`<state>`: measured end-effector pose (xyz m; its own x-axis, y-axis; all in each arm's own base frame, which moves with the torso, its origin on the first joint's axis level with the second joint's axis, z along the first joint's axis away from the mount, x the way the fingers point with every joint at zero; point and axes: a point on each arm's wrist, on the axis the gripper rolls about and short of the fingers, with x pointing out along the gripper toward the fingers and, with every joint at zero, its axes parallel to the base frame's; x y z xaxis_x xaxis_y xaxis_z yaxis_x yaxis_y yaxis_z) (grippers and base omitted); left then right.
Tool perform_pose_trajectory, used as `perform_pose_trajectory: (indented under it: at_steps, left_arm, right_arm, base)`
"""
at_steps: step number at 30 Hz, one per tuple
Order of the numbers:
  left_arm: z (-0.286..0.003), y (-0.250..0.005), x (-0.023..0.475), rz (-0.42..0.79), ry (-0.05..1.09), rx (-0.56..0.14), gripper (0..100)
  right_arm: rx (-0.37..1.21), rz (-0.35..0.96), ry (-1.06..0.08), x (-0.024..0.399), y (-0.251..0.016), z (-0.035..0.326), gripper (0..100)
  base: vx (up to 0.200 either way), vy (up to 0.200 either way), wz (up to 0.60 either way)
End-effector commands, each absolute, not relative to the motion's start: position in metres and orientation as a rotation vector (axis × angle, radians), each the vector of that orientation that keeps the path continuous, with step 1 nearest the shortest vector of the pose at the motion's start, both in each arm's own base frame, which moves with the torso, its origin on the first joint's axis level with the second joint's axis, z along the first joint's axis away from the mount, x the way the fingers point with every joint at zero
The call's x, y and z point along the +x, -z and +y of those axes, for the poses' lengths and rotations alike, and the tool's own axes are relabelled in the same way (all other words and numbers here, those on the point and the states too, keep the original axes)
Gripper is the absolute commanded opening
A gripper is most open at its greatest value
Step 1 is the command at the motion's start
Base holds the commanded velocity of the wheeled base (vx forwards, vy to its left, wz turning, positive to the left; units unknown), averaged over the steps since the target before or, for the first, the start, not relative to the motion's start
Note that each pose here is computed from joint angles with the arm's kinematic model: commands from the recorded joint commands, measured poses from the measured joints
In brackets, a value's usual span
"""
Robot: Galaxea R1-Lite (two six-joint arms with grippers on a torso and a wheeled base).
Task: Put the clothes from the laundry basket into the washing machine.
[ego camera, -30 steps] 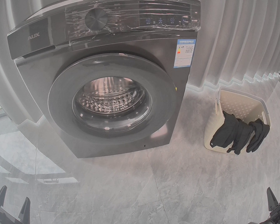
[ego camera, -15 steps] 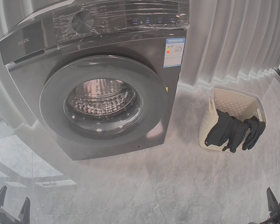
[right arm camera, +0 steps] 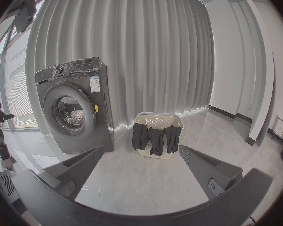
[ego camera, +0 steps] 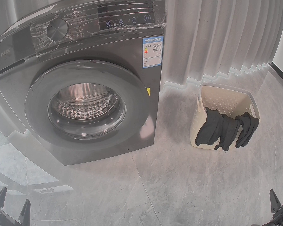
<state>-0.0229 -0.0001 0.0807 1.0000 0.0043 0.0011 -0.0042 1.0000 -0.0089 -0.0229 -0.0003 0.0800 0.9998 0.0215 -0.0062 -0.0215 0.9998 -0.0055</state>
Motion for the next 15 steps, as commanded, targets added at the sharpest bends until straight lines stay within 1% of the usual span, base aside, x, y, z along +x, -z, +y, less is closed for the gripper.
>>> perform_pose_trajectory:
  at_steps: [1,2,14,15]
  left_arm:
    - [-0.0001,-0.0754,-0.0226,0.005,-0.005,-0.008,100]
    - [-0.0001,-0.0754,-0.0226,0.005,-0.005,-0.008,100]
    - [-0.0001,-0.0754,-0.0226,0.005,-0.005,-0.009,100]
    - [-0.0001,-0.0754,-0.0226,0.005,-0.005,-0.009,100]
  right_arm:
    - [-0.006,0.009,-0.023,-0.0227,-0.0761,-0.0002,100]
    - [-0.006,0.009,-0.023,-0.0227,-0.0761,-0.0002,100]
    - [-0.006,0.009,-0.023,-0.0227,-0.0761,-0.0002,100]
    - [-0.006,0.009,-0.023,-0.0227,-0.0761,-0.0002,100]
  base:
    - [0.000,-0.200,0.00]
    - [0.000,-0.200,0.00]
    - [0.000,0.000,0.00]
    - [0.000,-0.200,0.00]
